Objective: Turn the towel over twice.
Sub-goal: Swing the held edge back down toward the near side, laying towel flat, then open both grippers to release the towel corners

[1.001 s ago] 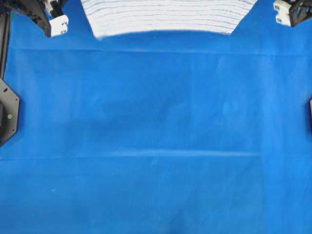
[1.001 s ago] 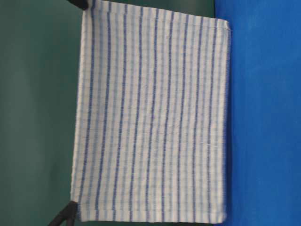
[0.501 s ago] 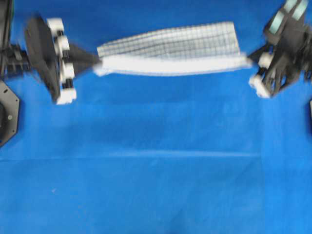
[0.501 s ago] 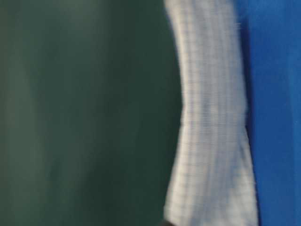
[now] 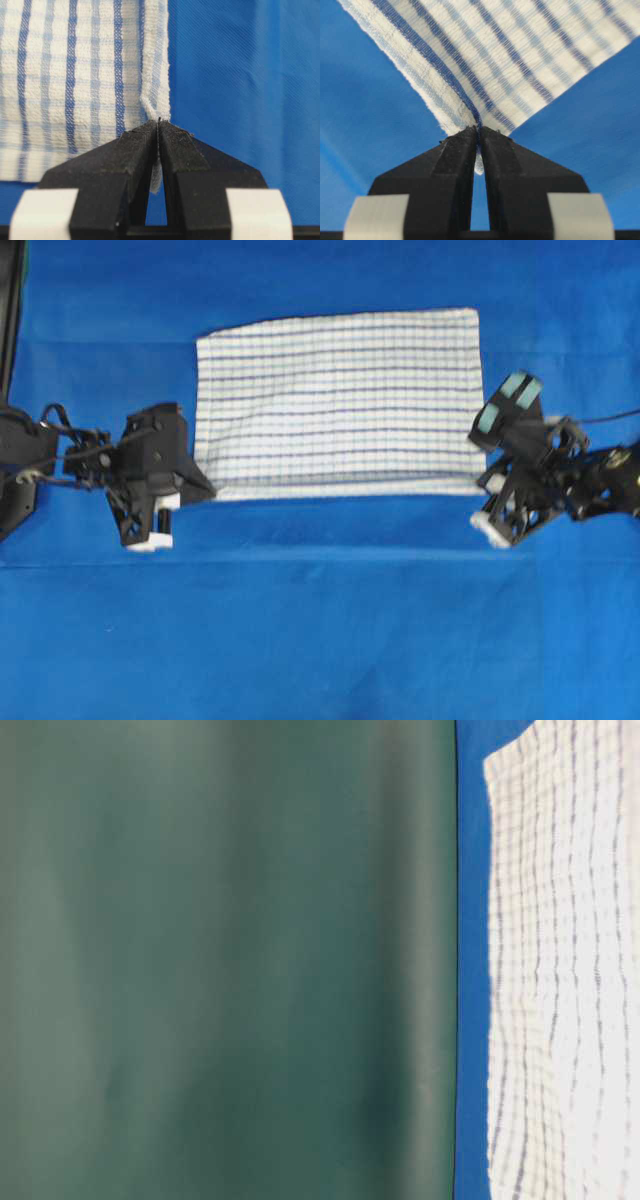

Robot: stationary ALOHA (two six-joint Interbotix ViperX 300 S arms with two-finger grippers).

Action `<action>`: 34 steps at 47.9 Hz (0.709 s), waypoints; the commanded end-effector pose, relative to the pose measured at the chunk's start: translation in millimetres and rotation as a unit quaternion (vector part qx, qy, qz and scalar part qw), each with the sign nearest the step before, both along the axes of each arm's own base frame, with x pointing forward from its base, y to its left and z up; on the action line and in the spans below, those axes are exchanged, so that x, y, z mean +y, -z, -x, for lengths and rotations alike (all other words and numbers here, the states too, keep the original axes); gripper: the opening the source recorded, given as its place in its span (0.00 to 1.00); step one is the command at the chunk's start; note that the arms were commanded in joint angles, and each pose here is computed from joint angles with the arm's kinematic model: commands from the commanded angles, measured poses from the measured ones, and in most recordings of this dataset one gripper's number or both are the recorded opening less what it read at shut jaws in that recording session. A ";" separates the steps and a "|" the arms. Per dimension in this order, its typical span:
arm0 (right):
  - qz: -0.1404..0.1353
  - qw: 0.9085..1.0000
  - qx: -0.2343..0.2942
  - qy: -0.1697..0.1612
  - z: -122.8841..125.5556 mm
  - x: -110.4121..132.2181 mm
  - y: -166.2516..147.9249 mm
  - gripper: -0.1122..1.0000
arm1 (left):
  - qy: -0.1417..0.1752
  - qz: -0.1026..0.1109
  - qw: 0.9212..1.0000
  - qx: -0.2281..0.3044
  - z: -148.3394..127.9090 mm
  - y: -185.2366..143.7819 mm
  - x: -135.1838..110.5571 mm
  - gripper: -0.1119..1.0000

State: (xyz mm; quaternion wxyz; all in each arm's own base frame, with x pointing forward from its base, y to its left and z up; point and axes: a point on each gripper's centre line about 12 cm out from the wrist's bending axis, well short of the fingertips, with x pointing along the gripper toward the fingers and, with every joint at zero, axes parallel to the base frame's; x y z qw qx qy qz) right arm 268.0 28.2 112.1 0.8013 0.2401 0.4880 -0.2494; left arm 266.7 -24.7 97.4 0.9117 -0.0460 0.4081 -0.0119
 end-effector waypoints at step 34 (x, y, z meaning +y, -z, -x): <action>-0.017 0.999 0.003 -0.032 -18.2 62.1 11.2 0.16 | 0.039 0.029 0.998 0.036 5.0 11.7 -42.7 0.13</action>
